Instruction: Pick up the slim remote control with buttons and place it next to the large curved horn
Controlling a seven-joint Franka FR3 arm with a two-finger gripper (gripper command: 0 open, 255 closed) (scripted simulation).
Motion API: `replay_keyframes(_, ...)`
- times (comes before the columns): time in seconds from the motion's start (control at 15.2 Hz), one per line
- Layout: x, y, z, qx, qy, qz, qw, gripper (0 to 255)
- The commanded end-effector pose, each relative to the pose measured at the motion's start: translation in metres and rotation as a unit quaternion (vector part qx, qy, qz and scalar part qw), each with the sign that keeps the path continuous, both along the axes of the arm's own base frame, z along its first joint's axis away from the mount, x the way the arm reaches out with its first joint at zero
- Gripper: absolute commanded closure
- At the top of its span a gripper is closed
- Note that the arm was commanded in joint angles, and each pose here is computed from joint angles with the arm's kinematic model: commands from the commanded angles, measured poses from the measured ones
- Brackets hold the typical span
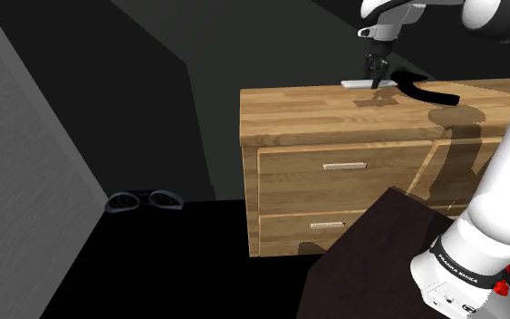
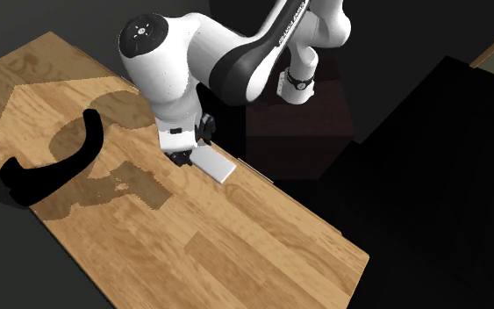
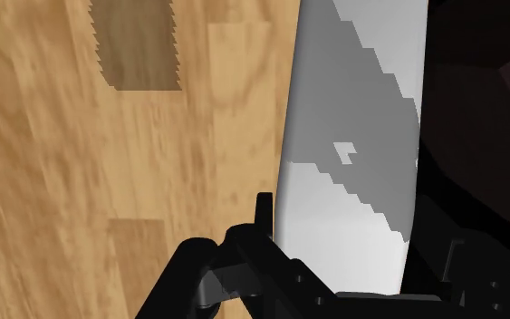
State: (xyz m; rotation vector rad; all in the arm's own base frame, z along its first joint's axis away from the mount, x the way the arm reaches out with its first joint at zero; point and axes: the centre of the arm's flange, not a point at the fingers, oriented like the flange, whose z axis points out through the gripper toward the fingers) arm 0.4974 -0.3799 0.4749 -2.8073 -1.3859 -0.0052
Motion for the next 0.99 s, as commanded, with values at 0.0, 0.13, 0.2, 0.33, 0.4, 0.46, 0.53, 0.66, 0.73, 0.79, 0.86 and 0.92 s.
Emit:
replay_keyframes(0.0, -0.020, -0.016, 0.002, 0.000, 0.000, 0.001, 1.0000, 255)
replay_keyframes(0.13, -0.040, -0.034, 0.002, 0.000, 0.000, 0.001, 1.0000, 255)
replay_keyframes(0.2, -0.050, -0.042, 0.002, 0.000, 0.000, 0.001, 1.0000, 255)
replay_keyframes(0.33, -0.070, -0.060, 0.003, 0.000, 0.000, 0.001, 1.0000, 255)
replay_keyframes(0.4, -0.080, -0.069, 0.003, 0.000, 0.000, 0.001, 1.0000, 255)
replay_keyframes(0.46, -0.089, -0.077, 0.003, 0.000, 0.000, 0.001, 1.0000, 255)
replay_keyframes(0.53, -0.099, -0.086, 0.003, 0.000, 0.000, 0.001, 1.0000, 255)
replay_keyframes(0.66, -0.119, -0.103, 0.003, 0.000, 0.000, 0.001, 1.0000, 255)
replay_keyframes(0.73, -0.129, -0.112, 0.003, 0.000, 0.000, 0.001, 1.0000, 255)
replay_keyframes(0.79, -0.139, -0.121, 0.003, 0.000, 0.000, 0.001, 1.0000, 255)
replay_keyframes(0.86, -0.149, -0.130, 0.003, 0.000, 0.000, 0.001, 1.0000, 255)
replay_keyframes(0.92, -0.159, -0.138, 0.003, 0.000, 0.000, 0.001, 1.0000, 255)
